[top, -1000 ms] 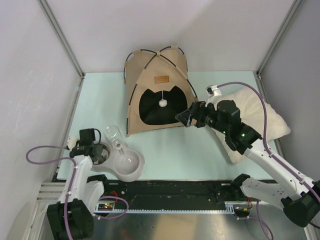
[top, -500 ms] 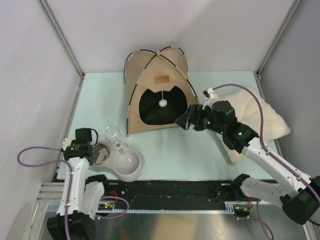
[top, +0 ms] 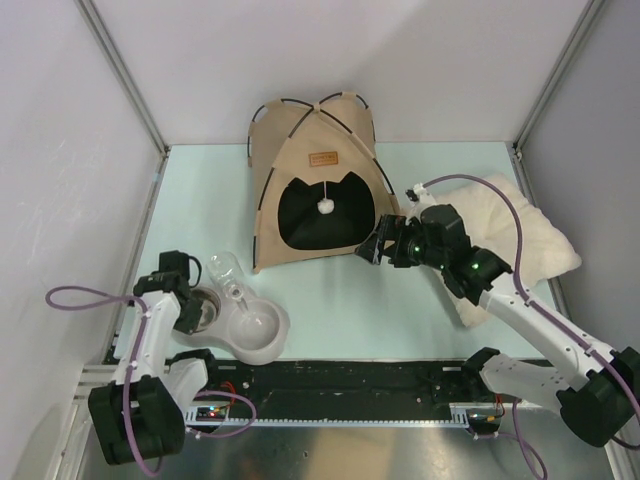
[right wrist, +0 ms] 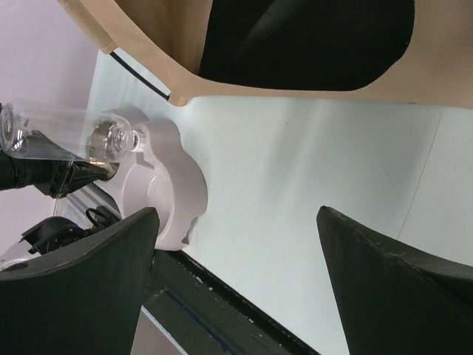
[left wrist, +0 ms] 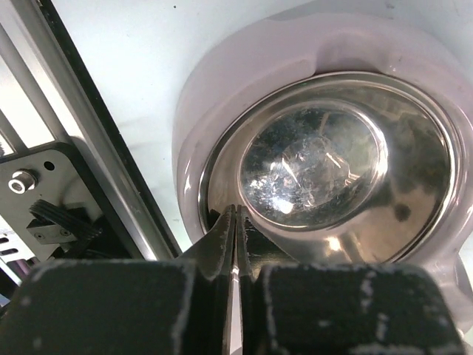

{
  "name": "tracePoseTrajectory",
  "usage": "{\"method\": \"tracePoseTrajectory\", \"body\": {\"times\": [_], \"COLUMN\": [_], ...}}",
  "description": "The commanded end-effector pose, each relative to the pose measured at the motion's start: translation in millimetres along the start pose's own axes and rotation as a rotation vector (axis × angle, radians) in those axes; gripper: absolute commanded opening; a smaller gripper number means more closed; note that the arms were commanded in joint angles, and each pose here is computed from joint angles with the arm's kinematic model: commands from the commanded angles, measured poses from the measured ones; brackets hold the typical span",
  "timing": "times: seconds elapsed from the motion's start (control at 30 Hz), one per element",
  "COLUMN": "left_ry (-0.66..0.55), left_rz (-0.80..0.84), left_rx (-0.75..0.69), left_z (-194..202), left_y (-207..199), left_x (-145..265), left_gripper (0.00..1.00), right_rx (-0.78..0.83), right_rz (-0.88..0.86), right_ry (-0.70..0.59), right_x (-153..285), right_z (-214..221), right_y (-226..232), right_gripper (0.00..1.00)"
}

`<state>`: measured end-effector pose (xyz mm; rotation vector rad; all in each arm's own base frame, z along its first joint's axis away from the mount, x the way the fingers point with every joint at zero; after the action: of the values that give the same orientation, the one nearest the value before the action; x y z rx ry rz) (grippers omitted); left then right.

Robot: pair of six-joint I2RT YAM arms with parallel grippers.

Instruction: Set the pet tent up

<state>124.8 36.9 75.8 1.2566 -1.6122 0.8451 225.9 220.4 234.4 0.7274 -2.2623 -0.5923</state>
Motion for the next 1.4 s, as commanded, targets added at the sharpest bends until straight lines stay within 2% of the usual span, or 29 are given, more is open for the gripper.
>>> {"method": "tracePoseTrajectory", "body": {"times": [0.0,0.13,0.3,0.37,0.43,0.57,0.77,1.0,1.13,1.2,1.37], "left_ry": [-0.047,-0.042,-0.096,-0.133,-0.155,-0.148,-0.033,0.062,0.068,0.061,0.045], "left_rz": [-0.01,0.002,0.087,0.128,0.155,0.185,0.234,0.155,0.114,0.108,0.069], "left_rx": [0.02,0.006,-0.004,0.001,0.009,-0.005,0.033,0.052,0.042,0.043,0.05], "left_z": [-13.4,-16.9,-37.4,-46.6,-51.3,-46.1,-15.0,8.5,8.2,6.3,3.1], "left_y": [-5.1,-12.5,-28.8,-32.2,-31.3,-22.7,-14.0,-3.9,-6.5,-10.9,-17.3], "left_x": [1.2,1.0,23.0,35.6,45.8,53.6,44.5,21.0,11.9,7.3,-8.3], "left_gripper": [0.05,0.04,0.04,0.17,0.34,0.59,0.76,0.9,0.92,0.88,0.62], "right_rx": [0.03,0.064,0.151,0.186,0.197,0.188,0.163,0.146,0.144,0.143,0.15], "right_rz": [-0.036,-0.091,-0.144,-0.146,-0.146,-0.141,-0.108,-0.076,-0.055,-0.054,-0.046], "right_ry": [-0.011,0.033,0.115,0.125,0.135,0.162,0.173,0.145,0.141,0.139,0.123], "right_x": [-2.8,-9.9,-20.9,-22.7,-24.5,-26.1,-24.5,-19.3,-17.2,-16.1,-12.0], "right_z": [-4.5,2.5,26.5,34.0,39.4,46.7,50.5,47.4,47.9,48.8,46.5], "right_y": [4.6,10.5,23.6,28.5,31.5,32.2,29.4,28.8,25.3,24.5,22.7], "right_gripper": [0.94,0.94,0.93,0.93,0.93,0.94,0.94,0.94,0.94,0.94,0.93]}}
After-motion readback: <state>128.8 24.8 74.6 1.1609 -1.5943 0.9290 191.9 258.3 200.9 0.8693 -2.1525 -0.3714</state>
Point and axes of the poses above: each gripper's point midway between its finger pads, its own x axis back along the fingers, its own y axis along the line the jaws close on, z = x × y, the point moved 3 cm from there along x, back along the fingers, and after that the axes turned 1 degree about x, right-handed, at the moved point
